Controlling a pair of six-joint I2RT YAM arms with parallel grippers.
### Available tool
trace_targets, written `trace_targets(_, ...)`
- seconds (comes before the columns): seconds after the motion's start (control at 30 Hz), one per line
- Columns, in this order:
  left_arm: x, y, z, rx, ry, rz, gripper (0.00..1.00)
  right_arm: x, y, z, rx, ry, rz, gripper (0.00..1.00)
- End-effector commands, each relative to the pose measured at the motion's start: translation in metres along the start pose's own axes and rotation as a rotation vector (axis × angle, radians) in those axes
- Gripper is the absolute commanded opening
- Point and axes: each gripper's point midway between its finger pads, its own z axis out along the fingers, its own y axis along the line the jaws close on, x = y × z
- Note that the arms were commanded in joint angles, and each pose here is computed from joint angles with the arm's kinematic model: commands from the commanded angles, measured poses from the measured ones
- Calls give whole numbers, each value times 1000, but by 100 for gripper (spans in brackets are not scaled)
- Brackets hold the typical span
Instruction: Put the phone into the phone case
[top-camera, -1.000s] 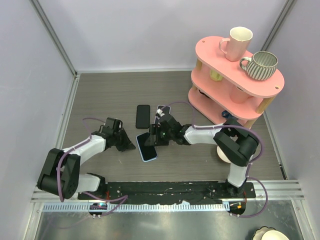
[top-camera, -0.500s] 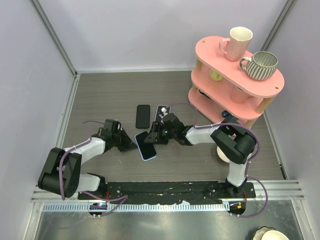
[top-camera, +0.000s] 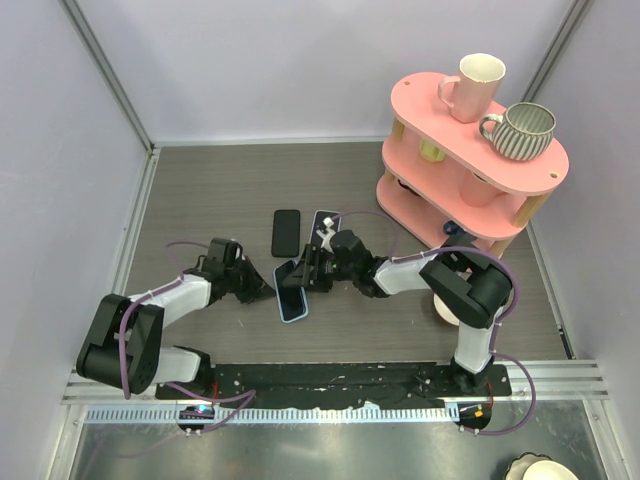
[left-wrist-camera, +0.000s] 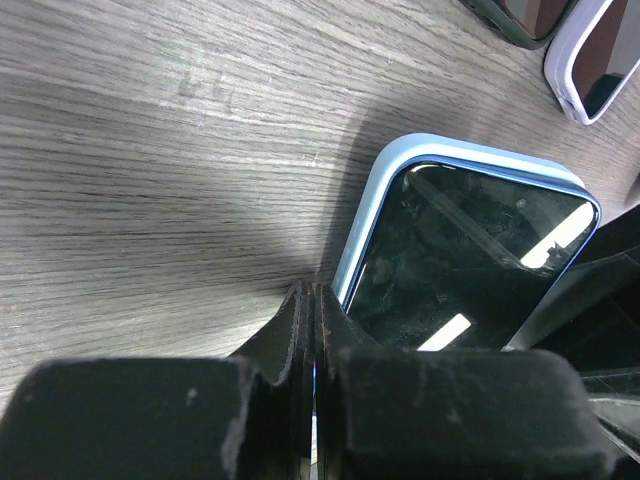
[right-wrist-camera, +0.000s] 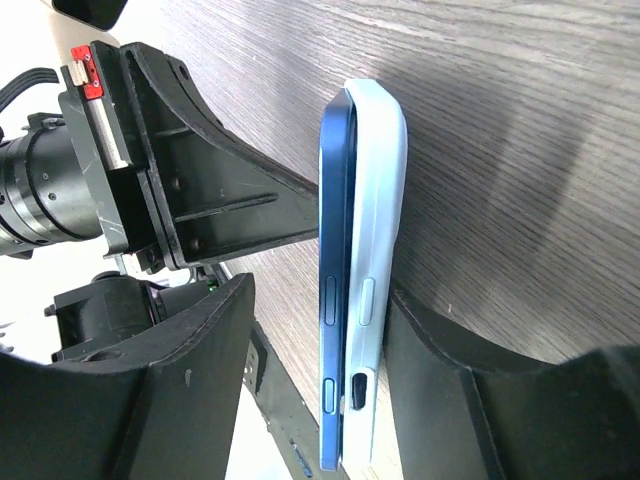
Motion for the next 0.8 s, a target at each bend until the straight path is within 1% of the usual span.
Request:
trace_targets(0.0, 6, 10, 3, -33, 11, 9, 0, -7, 34, -8, -120, -24, -44, 55)
trace_targets(0.07, 6, 10, 3, -35, 10, 9, 0, -6, 31, -10, -113, -24, -35, 50)
trace_targets(0.13, 6, 11, 3, -36, 9, 9, 0, -4, 24, -12, -88, -22, -32, 47)
trace_targets(0.23, 6, 11, 3, -38, 9, 8, 0, -3, 20, -13, -82, -22, -33, 41)
trace_targets(0.27, 5, 11, 4, -37, 8, 7, 0, -2, 18, -13, -80, -20, -33, 35)
trace_targets(0.33, 6, 9, 3, -32, 10, 7, 0, -2, 17, -14, -80, -18, -33, 27)
trace_targets(0.37, 6, 9, 4, -29, 11, 6, 0, -2, 17, -14, -80, -20, -33, 18)
trace_targets(0.43, 5, 7, 3, -20, 10, 7, 0, -3, 17, -14, -81, -19, -33, 10)
trace_targets(0.47, 5, 5, 2, -13, 8, 9, 0, -3, 16, -14, -74, -18, -30, 2)
trace_targets(0.6, 4, 0, -3, 5, 0, 16, 0, -3, 9, -12, -40, -8, -51, 1)
trace_targets(0.7, 3, -6, -5, 27, 0, 22, 0, -3, 11, -13, -56, -2, -57, 1)
trace_targets(0.73, 4, -6, -5, 31, 5, 21, 0, -3, 13, -13, -63, 1, -59, 3)
trace_targets(0.77, 4, -8, -4, 39, 4, 24, 0, -2, 17, -14, -82, 12, -64, 16)
